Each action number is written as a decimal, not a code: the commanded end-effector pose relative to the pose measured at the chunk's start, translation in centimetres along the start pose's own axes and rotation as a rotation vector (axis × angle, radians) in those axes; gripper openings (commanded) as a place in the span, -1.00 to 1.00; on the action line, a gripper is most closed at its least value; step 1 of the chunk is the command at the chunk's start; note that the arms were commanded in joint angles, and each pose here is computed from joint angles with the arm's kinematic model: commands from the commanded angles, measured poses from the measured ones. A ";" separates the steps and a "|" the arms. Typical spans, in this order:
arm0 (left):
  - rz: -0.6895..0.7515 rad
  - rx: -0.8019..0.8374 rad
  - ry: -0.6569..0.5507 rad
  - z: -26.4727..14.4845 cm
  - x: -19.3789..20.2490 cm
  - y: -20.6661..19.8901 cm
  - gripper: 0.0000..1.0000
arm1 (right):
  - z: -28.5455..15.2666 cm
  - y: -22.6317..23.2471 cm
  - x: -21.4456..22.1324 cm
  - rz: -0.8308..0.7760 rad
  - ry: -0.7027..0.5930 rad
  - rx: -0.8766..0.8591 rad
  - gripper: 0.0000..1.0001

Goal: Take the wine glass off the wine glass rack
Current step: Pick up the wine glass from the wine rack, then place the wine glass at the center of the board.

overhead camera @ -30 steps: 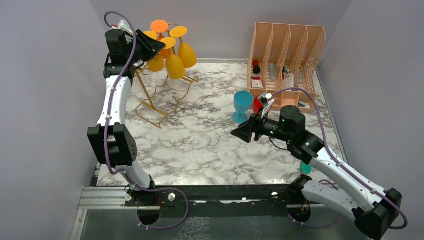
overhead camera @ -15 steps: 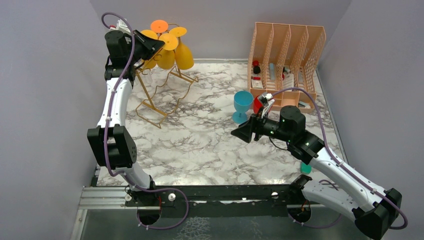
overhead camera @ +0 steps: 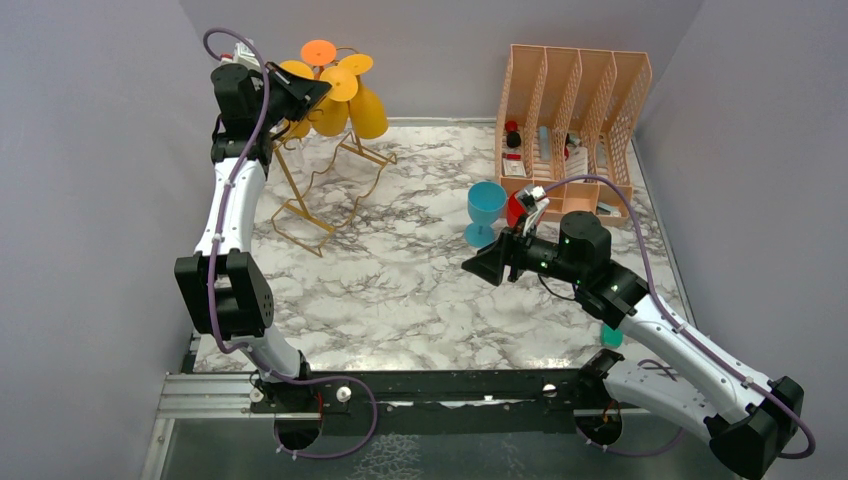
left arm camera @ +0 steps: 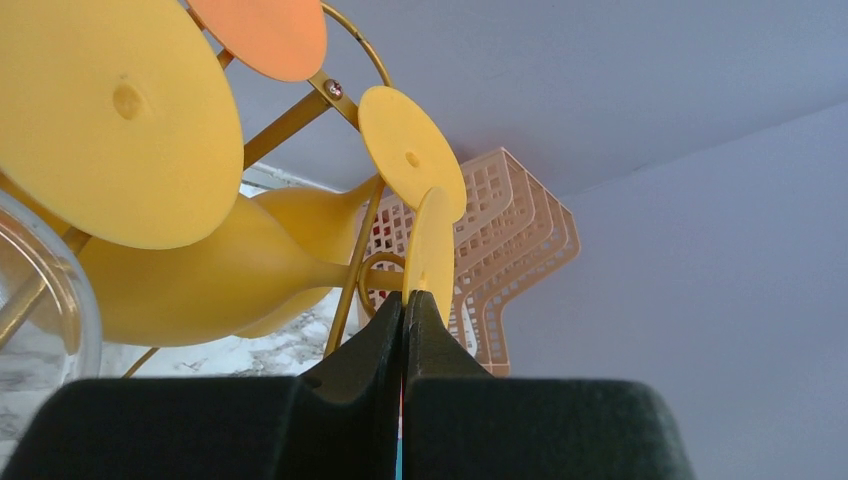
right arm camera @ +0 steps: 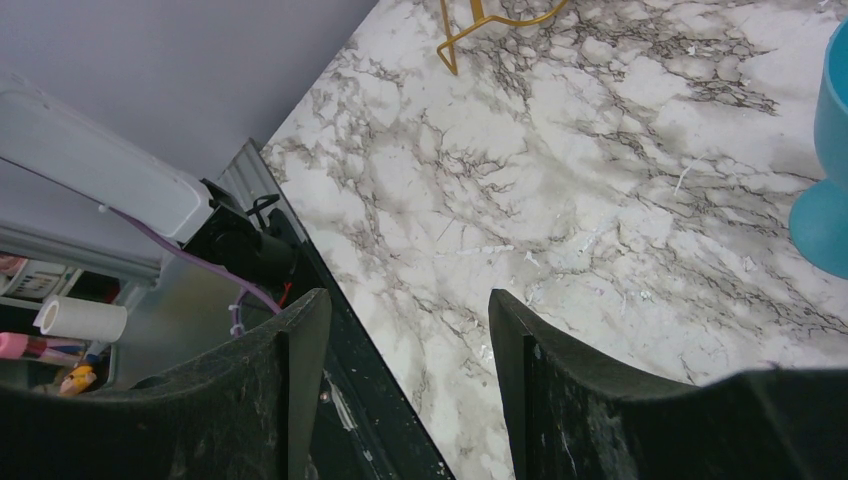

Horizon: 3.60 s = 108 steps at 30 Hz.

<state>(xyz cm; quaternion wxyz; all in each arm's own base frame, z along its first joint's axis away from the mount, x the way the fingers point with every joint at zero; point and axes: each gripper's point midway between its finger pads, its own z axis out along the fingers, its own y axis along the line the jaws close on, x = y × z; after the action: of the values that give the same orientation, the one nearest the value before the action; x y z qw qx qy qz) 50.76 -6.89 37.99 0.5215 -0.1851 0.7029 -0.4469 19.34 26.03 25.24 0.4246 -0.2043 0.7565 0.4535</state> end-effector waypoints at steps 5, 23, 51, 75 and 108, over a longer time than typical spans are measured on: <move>-0.012 0.076 0.022 -1.3 0.5 -2.3 -1.00 | -0.1 0.2 -0.3 0.001 -0.011 0.000 0.25; -0.019 0.134 0.033 -1.0 0.0 -3.8 -1.00 | -0.2 0.3 -0.4 0.007 -0.010 -0.003 0.25; 0.033 0.175 0.075 -2.8 1.2 -5.2 -1.00 | -0.1 0.3 -0.3 0.014 -0.013 -0.007 0.25; 0.214 0.340 0.239 -6.9 6.2 -8.3 -1.00 | 0.0 0.6 -0.5 0.010 -0.025 -0.025 0.25; 0.390 0.615 0.576 -19.8 30.2 -7.4 -1.00 | 1.0 4.6 -1.0 0.063 0.011 -0.264 -0.02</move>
<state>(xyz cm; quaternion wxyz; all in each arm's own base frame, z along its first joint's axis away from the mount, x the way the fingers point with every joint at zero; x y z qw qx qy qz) 20.57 -23.91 27.16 0.3858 0.2339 0.7028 -0.5500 18.83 27.48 26.37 0.4113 -0.1977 0.7314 0.5068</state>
